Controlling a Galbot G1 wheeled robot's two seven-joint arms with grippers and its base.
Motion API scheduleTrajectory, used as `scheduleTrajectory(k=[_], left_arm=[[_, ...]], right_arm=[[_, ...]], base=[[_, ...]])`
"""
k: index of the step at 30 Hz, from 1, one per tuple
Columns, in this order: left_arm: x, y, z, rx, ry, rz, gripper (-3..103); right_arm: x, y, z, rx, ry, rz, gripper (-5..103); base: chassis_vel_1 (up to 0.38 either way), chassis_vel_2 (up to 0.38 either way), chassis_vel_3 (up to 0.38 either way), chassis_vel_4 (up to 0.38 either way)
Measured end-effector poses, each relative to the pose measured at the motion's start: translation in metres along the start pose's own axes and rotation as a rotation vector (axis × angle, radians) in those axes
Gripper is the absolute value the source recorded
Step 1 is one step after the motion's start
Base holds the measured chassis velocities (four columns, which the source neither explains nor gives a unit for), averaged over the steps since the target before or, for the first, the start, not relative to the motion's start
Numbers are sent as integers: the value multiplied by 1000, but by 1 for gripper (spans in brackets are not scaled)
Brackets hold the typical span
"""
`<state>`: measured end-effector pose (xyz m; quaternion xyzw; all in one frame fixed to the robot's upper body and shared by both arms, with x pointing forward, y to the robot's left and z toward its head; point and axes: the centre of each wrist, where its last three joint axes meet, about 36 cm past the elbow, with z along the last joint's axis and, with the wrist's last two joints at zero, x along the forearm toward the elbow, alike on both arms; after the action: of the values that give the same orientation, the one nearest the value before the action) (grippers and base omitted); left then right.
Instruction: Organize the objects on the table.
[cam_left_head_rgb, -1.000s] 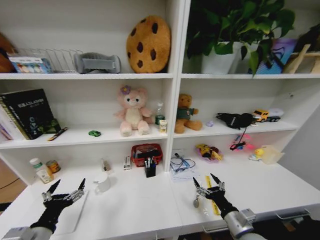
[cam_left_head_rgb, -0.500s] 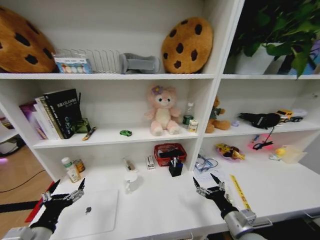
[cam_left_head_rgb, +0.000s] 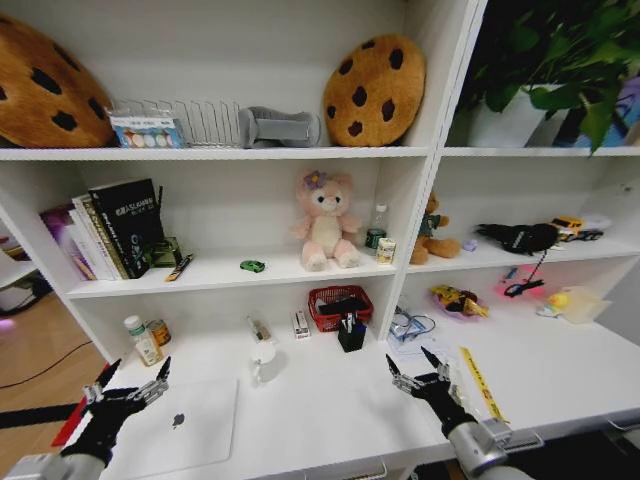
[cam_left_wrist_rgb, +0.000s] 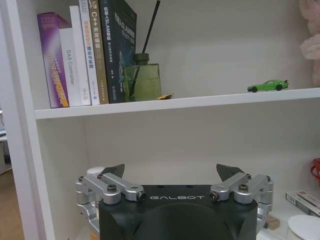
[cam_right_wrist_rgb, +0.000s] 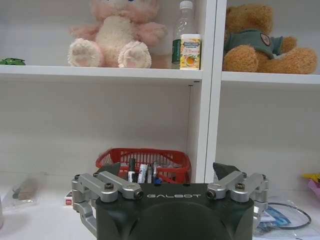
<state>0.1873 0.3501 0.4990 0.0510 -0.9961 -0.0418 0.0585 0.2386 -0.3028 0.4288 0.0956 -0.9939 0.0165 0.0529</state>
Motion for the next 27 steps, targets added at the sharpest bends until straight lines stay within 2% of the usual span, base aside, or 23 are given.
scheduleTrajectory(k=[12, 27], left_arm=[[0, 0, 0, 0, 0, -1, 100], [0, 0, 0, 0, 0, 0, 100]], right_arm=[[0, 0, 0, 0, 0, 0, 100], [0, 0, 0, 0, 0, 0, 100]], base=[[114, 139, -117, -131], [4, 3, -2, -2]])
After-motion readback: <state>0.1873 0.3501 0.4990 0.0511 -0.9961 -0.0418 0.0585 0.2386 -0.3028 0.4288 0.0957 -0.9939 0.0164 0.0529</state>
